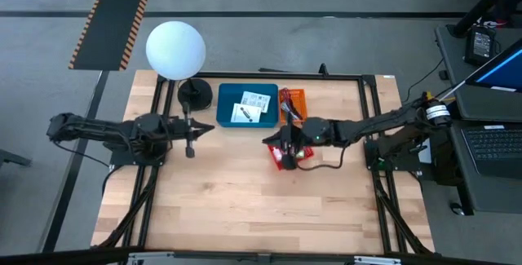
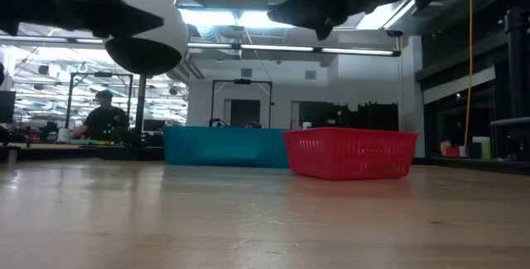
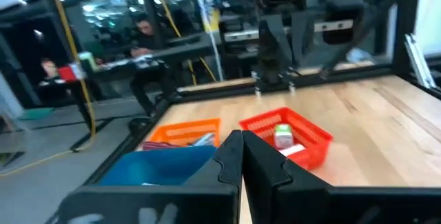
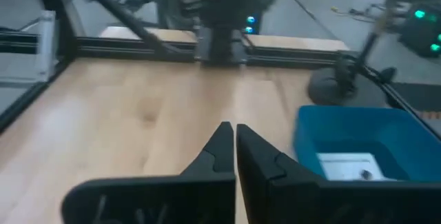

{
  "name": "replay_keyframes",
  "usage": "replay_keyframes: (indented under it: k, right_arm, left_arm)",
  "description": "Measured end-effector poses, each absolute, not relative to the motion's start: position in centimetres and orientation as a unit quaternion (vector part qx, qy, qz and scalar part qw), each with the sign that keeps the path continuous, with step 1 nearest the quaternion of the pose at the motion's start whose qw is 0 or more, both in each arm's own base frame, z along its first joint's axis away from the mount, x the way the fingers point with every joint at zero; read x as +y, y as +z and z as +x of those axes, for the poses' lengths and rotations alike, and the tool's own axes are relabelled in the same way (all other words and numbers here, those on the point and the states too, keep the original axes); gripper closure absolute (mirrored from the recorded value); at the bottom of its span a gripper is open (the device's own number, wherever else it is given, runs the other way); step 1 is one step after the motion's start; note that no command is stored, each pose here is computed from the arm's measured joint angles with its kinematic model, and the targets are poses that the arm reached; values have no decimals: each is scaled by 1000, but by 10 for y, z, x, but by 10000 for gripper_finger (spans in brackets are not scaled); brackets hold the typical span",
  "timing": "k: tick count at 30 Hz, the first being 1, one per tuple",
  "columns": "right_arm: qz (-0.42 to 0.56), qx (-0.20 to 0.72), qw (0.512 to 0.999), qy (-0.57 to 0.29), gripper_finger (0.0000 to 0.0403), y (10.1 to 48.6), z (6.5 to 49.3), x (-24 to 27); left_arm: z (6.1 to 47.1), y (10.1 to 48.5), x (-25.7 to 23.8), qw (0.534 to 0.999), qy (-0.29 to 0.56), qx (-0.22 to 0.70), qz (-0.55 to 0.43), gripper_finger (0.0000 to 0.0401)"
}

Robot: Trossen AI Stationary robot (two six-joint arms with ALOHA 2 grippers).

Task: Pick and place items into bin
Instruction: Return to Home Position

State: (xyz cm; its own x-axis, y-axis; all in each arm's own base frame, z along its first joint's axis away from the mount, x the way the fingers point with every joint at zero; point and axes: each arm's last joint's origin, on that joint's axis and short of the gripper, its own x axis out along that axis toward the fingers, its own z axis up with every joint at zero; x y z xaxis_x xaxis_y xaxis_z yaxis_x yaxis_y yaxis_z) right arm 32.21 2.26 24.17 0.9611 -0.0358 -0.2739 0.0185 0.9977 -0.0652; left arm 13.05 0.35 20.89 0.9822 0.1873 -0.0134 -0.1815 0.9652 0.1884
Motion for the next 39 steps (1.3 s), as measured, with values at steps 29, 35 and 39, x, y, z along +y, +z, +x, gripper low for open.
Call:
replay_keyframes:
  k: [29, 35, 39]
  right_arm:
    - [-15, -8, 997, -77, 403, 252, 193, -12]
    - [6, 0, 997, -77, 403, 226, 172, -10]
    - [25, 0, 997, -78, 403, 211, 163, -10]
  left_arm:
    - [92, 180, 21, 987, 149, -17, 64, 399]
    - [95, 174, 22, 986, 147, -33, 68, 398]
    - [95, 173, 24, 986, 153, -31, 64, 399]
